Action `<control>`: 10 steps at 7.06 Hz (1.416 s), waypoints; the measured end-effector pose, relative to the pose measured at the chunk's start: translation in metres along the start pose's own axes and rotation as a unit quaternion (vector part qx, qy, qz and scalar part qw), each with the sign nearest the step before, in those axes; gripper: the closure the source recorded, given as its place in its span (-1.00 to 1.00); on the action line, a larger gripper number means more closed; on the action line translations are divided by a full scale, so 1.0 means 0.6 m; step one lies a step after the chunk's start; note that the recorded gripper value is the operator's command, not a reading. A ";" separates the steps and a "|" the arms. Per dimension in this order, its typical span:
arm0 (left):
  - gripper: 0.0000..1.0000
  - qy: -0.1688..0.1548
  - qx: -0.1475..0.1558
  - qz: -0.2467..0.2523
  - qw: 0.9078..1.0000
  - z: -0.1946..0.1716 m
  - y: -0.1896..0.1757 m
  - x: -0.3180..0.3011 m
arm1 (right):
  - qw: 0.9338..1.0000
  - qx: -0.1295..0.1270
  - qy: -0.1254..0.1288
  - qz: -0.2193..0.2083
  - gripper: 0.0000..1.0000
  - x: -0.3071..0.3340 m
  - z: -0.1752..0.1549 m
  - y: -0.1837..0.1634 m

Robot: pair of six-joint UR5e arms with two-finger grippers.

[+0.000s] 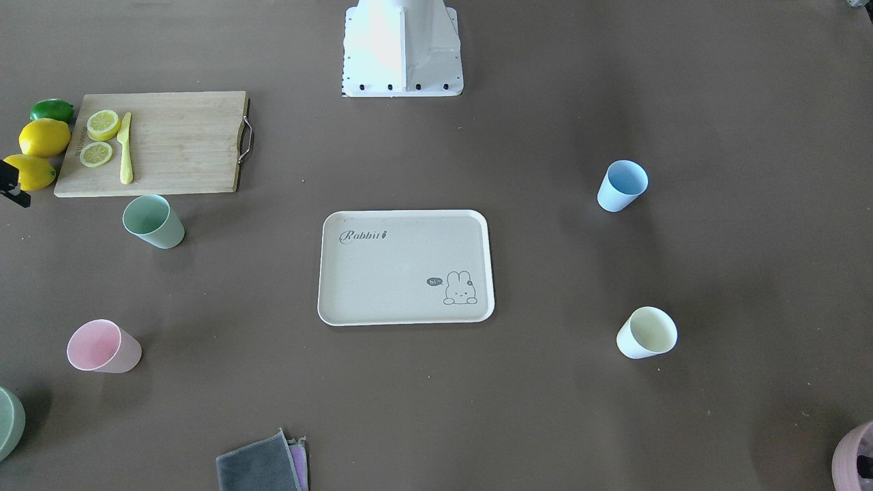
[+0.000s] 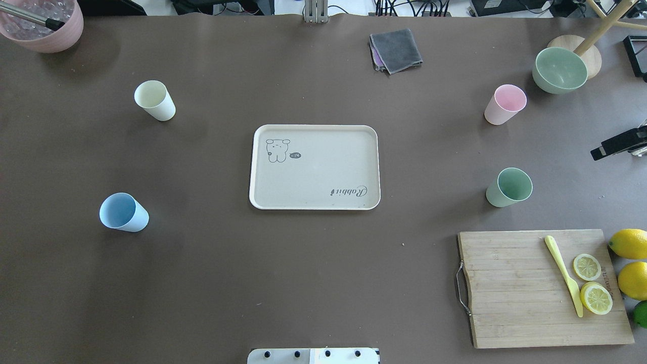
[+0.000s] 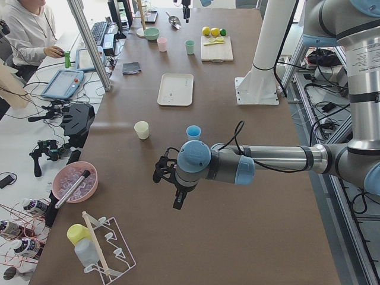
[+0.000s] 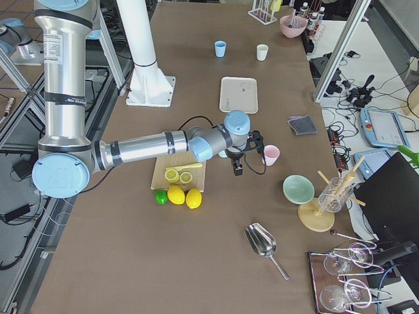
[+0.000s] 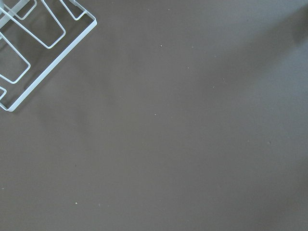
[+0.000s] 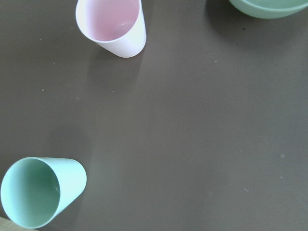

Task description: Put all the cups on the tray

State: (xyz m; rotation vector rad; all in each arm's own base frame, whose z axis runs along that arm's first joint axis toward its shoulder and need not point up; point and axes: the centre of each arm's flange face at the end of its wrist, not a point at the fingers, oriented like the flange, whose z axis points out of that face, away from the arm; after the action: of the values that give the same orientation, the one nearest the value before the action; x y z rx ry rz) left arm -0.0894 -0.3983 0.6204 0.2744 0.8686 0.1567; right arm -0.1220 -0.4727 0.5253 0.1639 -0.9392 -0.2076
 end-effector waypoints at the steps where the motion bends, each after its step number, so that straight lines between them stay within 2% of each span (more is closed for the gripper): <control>1: -0.97 0.000 0.001 0.001 1.000 0.000 0.003 0.000 | 1.000 -0.005 -0.012 0.012 -0.97 -0.043 0.031 0.005; 2: -0.97 0.001 0.002 0.000 1.000 0.001 0.004 0.000 | 1.000 -0.009 -0.016 0.022 -0.96 -0.075 0.059 0.011; 4: -0.97 0.003 0.001 -0.003 1.000 0.002 0.005 0.000 | 1.000 -0.014 -0.003 0.022 -0.87 -0.122 0.112 0.014; 5: -0.97 0.005 0.001 -0.008 1.000 0.002 0.005 0.000 | 0.999 -0.019 0.000 0.026 -0.63 -0.138 0.133 0.012; 7: -0.97 0.009 0.002 -0.016 1.000 0.002 0.005 0.001 | 0.999 -0.026 0.003 0.029 0.02 -0.150 0.161 0.001; 8: -0.97 0.011 0.002 -0.017 1.000 0.002 0.004 0.002 | 0.999 -0.027 0.003 0.029 0.83 -0.154 0.168 -0.007; 9: -0.97 0.014 0.003 -0.021 1.000 0.001 0.003 0.003 | 0.999 -0.029 0.004 0.030 1.00 -0.154 0.175 -0.011; 10: -0.97 0.025 0.004 -0.040 0.999 0.002 -0.003 0.011 | 0.999 -0.031 0.002 0.031 1.00 -0.155 0.177 -0.014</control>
State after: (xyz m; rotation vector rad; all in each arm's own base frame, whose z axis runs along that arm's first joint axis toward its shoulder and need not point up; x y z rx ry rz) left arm -0.0843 -0.3987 0.6154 0.2444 0.9296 0.0858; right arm -0.2627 -0.4628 0.5123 0.0784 -0.9316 -0.1787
